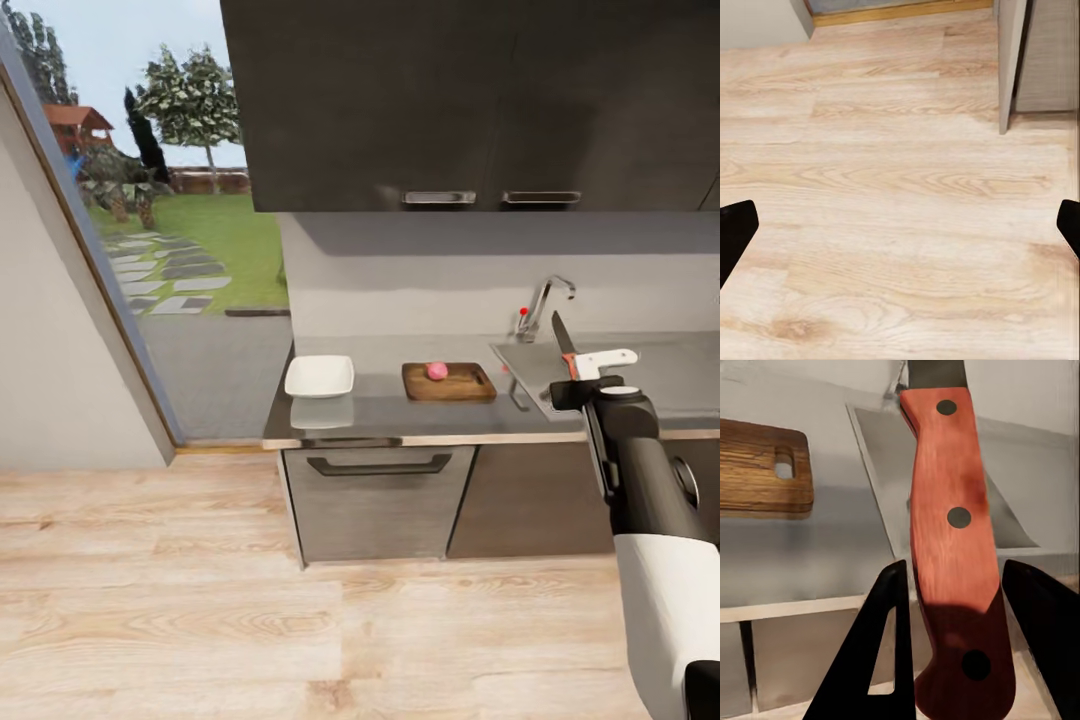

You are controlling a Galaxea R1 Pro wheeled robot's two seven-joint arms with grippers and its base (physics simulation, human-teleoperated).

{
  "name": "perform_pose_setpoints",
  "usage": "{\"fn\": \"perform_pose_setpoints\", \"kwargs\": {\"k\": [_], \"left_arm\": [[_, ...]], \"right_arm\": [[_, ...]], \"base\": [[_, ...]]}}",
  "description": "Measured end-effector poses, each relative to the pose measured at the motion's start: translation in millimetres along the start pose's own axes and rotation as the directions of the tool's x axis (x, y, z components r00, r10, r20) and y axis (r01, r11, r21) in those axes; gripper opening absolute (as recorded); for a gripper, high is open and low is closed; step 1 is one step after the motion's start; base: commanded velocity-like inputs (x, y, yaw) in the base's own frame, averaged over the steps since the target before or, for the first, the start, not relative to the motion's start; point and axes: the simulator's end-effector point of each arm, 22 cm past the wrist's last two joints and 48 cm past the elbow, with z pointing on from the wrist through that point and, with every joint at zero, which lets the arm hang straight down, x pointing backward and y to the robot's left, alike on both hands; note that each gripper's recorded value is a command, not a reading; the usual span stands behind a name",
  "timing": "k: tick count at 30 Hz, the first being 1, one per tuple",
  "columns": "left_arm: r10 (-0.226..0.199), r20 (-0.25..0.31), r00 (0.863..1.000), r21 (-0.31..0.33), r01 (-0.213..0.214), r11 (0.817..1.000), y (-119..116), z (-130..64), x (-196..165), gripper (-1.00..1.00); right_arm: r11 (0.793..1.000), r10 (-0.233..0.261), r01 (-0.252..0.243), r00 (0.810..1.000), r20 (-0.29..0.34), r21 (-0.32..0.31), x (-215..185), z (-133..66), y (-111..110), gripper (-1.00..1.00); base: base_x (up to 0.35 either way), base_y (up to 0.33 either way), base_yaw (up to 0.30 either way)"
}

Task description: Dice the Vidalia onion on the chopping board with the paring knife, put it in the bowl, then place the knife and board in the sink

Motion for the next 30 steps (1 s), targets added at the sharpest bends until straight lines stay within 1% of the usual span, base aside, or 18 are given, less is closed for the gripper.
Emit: {"fn": "perform_pose_setpoints", "kwargs": {"k": [6, 10, 11, 13, 15, 18, 19, 21, 22, 25, 26, 28, 30], "left_arm": [[0.002, -0.008, 1.000, 0.000, -0.002, 1.000, 0, 0.1, 2, 1.00], [0.007, -0.023, 1.000, 0.001, -0.007, 1.000, 0, 0.2, 5, 1.00], [0.009, -0.030, 1.000, 0.002, -0.009, 1.000, -1, 0.3, 6, 1.00], [0.013, -0.044, 0.999, 0.003, -0.013, 1.000, -1, 0.2, 9, 1.00], [0.015, -0.050, 0.999, 0.004, -0.015, 1.000, -1, 0.0, 11, 1.00], [0.016, -0.054, 0.998, 0.004, -0.016, 1.000, -1, -0.2, 12, 1.00], [0.016, -0.054, 0.998, 0.004, -0.016, 1.000, -1, -0.1, 12, 1.00], [0.016, -0.054, 0.998, 0.004, -0.016, 1.000, -1, 0.1, 12, 1.00], [0.016, -0.054, 0.998, 0.004, -0.016, 1.000, -1, 0.1, 12, 1.00], [0.016, -0.054, 0.998, 0.004, -0.016, 1.000, -1, 0.1, 12, 1.00], [0.016, -0.054, 0.998, 0.003, -0.016, 1.000, 0, 0.1, 12, 1.00], [0.017, -0.054, 0.998, 0.003, -0.017, 1.000, 0, 0.1, 12, 1.00], [0.017, -0.055, 0.998, 0.003, -0.017, 1.000, 0, 0.0, 12, 1.00]], "right_arm": [[0.999, -0.024, 0.023, 1.000, 0.011, 0.029, -5, -2.8, -8, -1.00], [0.999, -0.042, 0.041, 0.999, 0.016, 0.029, -7, -3.6, -4, -1.00], [0.998, -0.056, 0.055, 0.998, 0.019, 0.023, -9, -4.2, 1, -1.00], [0.995, -0.099, 0.098, 0.995, 0.030, 0.015, -13, -6.0, 13, -1.00], [0.986, -0.162, 0.160, 0.986, 0.037, 0.043, -17, -8.2, 18, -1.00], [0.956, -0.273, 0.266, 0.961, 0.043, 0.124, -26, -12.6, 16, -1.00], [0.946, -0.301, 0.292, 0.953, 0.045, 0.143, -28, -14.0, 17, -1.00], [0.931, -0.341, 0.329, 0.939, 0.052, 0.158, -32, -16.7, 24, -1.00], [0.927, -0.351, 0.339, 0.935, 0.055, 0.159, -34, -17.5, 27, -1.00], [0.907, -0.412, 0.398, 0.907, 0.088, 0.140, -41, -24.1, 59, -1.00], [0.893, -0.442, 0.427, 0.891, 0.105, 0.139, -45, -28.0, 74, -1.00], [0.868, -0.490, 0.469, 0.862, 0.131, 0.163, -51, -34.8, 92, -1.00], [0.840, -0.537, 0.508, 0.829, 0.158, 0.188, -57, -42.9, 114, -1.00]], "base": [[0.163, -0.269, 0.000], [0.184, -0.271, 0.000], [0.189, -0.272, 0.000], [0.190, -0.272, 0.000], [0.191, -0.271, 0.000], [0.192, -0.271, 0.000], [0.191, -0.271, 0.000], [0.191, -0.272, 0.000], [0.192, -0.272, 0.000], [0.194, -0.272, 0.000], [0.202, -0.271, 0.000], [0.205, -0.272, 0.000], [0.208, -0.271, 0.000]]}}
